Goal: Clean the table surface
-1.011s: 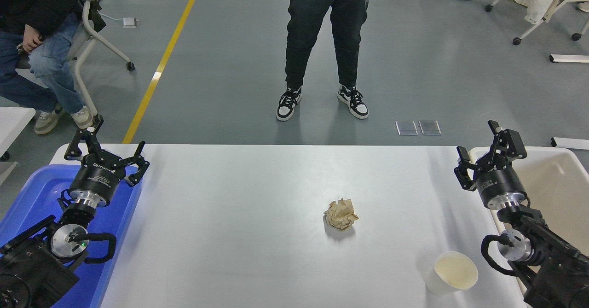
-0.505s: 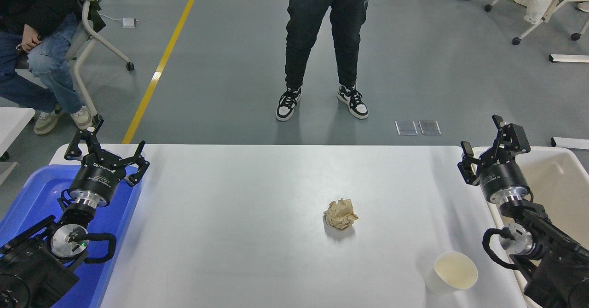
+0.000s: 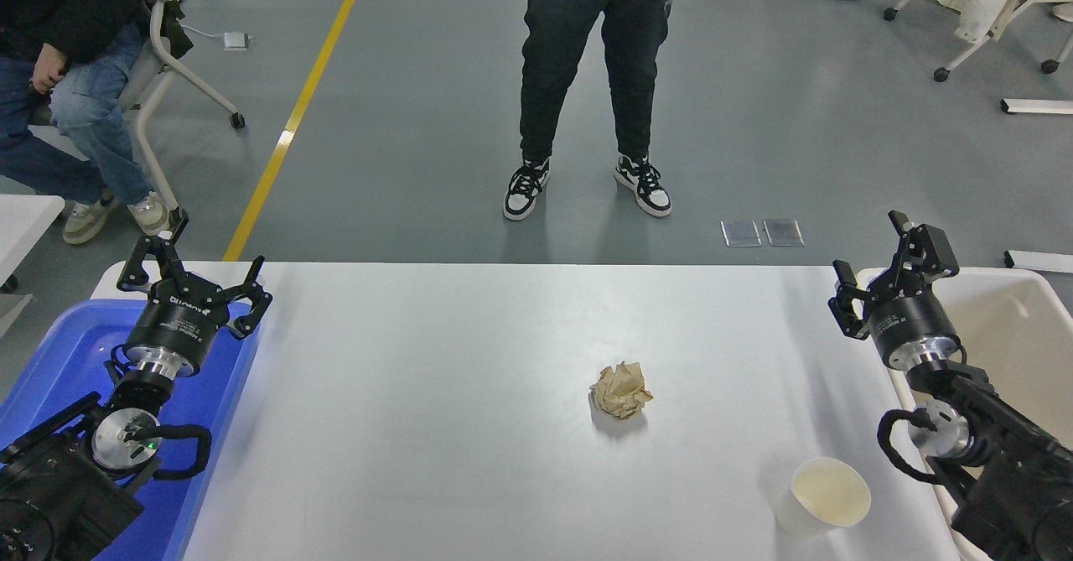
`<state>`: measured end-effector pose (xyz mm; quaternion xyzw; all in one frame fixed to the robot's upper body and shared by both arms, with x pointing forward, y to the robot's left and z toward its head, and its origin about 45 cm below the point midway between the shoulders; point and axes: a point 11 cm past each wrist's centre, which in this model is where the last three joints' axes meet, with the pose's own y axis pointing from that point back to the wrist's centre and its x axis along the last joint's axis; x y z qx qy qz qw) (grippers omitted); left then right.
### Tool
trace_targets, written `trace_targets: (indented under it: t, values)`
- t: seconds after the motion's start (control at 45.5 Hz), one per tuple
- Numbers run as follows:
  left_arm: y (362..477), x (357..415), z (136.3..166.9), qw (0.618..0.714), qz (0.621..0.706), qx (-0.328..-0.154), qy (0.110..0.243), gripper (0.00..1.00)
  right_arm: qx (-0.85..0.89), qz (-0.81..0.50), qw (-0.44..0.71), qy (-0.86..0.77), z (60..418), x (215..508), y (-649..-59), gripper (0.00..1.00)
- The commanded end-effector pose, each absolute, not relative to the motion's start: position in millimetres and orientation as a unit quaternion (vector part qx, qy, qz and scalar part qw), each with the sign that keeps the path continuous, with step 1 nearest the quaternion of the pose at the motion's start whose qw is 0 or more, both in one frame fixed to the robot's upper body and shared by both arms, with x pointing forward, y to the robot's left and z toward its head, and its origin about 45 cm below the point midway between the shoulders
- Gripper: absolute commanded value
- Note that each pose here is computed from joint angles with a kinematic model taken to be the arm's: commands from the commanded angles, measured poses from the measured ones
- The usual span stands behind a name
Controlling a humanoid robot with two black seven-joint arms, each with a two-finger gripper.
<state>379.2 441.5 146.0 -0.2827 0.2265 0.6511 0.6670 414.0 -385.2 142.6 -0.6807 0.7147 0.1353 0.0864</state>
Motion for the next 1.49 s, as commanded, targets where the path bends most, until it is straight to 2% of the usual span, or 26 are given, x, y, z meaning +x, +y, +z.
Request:
trace_targets:
  t: [0.0, 0.088, 0.132, 0.176, 0.396, 0.549, 0.659, 0.945, 1.011, 1.033, 1.209, 1.231, 1.341, 1.473]
  values:
    - [441.6, 379.2, 146.1, 0.6672, 0.6509, -0.283, 0.226, 1.0, -0.724, 0.146, 0.071, 0.671, 171, 424, -369, 1.0]
    - [440.9, 379.3, 145.7, 0.6672, 0.6505, -0.283, 0.227, 1.0, -0.736, 0.133, 0.059, 0.662, 181, 426, -366, 1.0]
    - [441.4, 379.7, 146.7, 0.6675, 0.6505, -0.283, 0.226, 1.0, -0.741, 0.128, 0.052, 0.658, 183, 427, -364, 1.0]
    - [440.9, 379.3, 145.7, 0.6672, 0.6505, -0.283, 0.227, 1.0, -0.746, 0.122, 0.044, 0.653, 184, 429, -361, 1.0]
    - [440.9, 379.3, 145.7, 0.6672, 0.6505, -0.283, 0.227, 1.0, -0.787, 0.067, -0.036, 0.612, 183, 424, -344, 1.0]
    - [441.6, 379.2, 146.1, 0.6672, 0.6509, -0.283, 0.226, 1.0, -0.812, 0.031, -0.09, 0.575, 202, 420, -343, 1.0]
    - [441.6, 379.2, 146.1, 0.6672, 0.6509, -0.283, 0.226, 1.0, -0.835, -0.017, -0.129, 0.534, 230, 415, -340, 1.0]
    - [440.9, 379.3, 145.7, 0.6672, 0.6505, -0.283, 0.227, 1.0, -0.868, -0.145, -0.279, 0.385, 253, 394, -334, 1.0]
    - [441.4, 379.7, 146.7, 0.6675, 0.6505, -0.283, 0.226, 1.0, -0.87, -0.161, -0.295, 0.362, 256, 390, -334, 1.0]
    - [440.9, 379.3, 145.8, 0.6672, 0.6505, -0.283, 0.227, 1.0, -0.869, -0.165, -0.301, 0.356, 256, 389, -335, 1.0]
    - [440.9, 379.3, 145.7, 0.6672, 0.6505, -0.283, 0.227, 1.0, -0.858, -0.205, -0.373, 0.286, 243, 375, -336, 1.0]
    - [441.4, 379.7, 146.7, 0.6675, 0.6505, -0.283, 0.226, 1.0, -0.854, -0.211, -0.385, 0.278, 240, 373, -338, 1.0]
    - [440.9, 379.3, 145.7, 0.6672, 0.6505, -0.283, 0.227, 1.0, -0.844, -0.238, -0.423, 0.227, 226, 361, -333, 1.0]
    - [441.6, 379.2, 146.1, 0.6672, 0.6509, -0.283, 0.226, 1.0, -0.828, -0.267, -0.463, 0.167, 212, 343, -335, 1.0]
